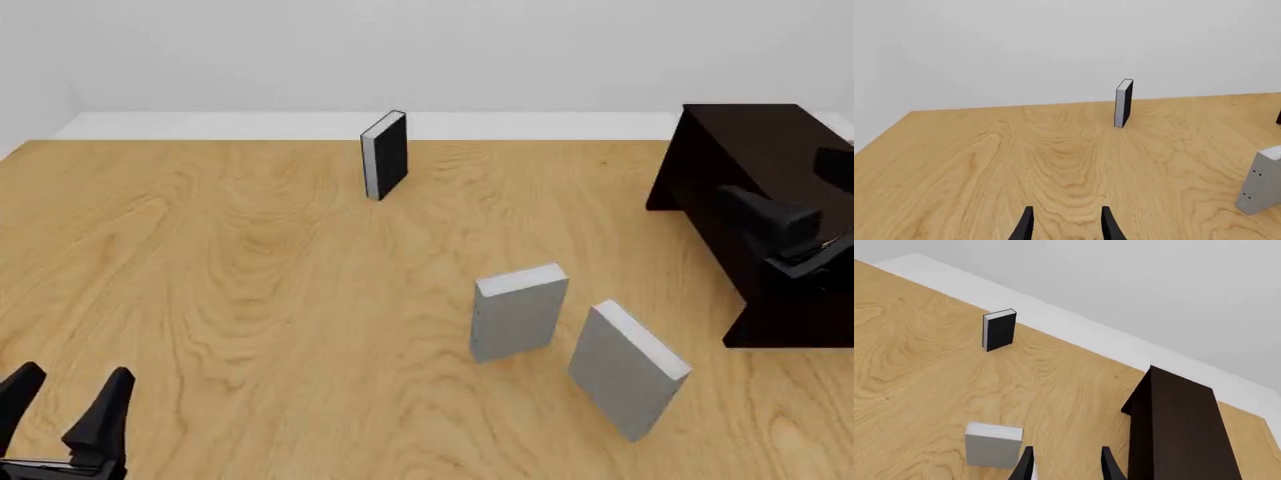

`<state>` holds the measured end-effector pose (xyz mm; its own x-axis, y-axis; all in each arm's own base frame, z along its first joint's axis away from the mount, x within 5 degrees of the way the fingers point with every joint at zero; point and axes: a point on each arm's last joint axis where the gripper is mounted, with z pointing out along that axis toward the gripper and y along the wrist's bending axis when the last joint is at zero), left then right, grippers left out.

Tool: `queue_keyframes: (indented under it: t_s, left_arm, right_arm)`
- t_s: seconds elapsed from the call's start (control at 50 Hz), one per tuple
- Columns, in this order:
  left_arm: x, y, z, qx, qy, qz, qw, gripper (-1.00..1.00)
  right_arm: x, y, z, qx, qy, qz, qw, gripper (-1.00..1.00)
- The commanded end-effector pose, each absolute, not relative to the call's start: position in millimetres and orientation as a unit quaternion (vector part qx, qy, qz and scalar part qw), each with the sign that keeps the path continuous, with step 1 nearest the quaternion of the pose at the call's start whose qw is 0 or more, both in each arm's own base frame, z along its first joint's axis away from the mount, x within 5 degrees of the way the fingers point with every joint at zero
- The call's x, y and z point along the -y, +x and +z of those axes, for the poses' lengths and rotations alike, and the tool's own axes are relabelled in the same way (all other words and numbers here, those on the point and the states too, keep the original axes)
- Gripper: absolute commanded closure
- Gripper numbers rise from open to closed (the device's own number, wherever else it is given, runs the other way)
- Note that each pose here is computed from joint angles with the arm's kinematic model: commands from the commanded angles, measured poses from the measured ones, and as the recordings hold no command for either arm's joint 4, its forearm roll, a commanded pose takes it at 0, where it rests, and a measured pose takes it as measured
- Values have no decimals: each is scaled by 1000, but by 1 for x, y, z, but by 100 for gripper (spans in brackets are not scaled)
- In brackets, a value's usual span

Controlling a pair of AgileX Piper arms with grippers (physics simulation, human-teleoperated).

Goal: Pick up the book on the right and place it on the cabinet shelf.

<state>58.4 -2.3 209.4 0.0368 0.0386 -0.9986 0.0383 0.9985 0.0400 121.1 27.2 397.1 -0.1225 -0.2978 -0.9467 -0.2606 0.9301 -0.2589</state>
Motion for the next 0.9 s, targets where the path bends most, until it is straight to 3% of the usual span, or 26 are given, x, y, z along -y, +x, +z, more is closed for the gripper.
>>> queue_keyframes:
  t_s: [0.02, 0.42, 0.9]
  left_arm:
    - [3, 58, 209, -697, 35, -3, 717, -100]
    - [4, 59, 208, -699, 47, -2, 714, -100]
    - [5, 58, 207, -701, 56, -5, 711, -100]
  right_arm:
    - [-39, 140, 422, -762, -225, -10, 607, -100]
    - [-58, 186, 436, -807, -263, -7, 529, -100]
    - [-77, 202, 434, -838, -288, 15, 463, -100]
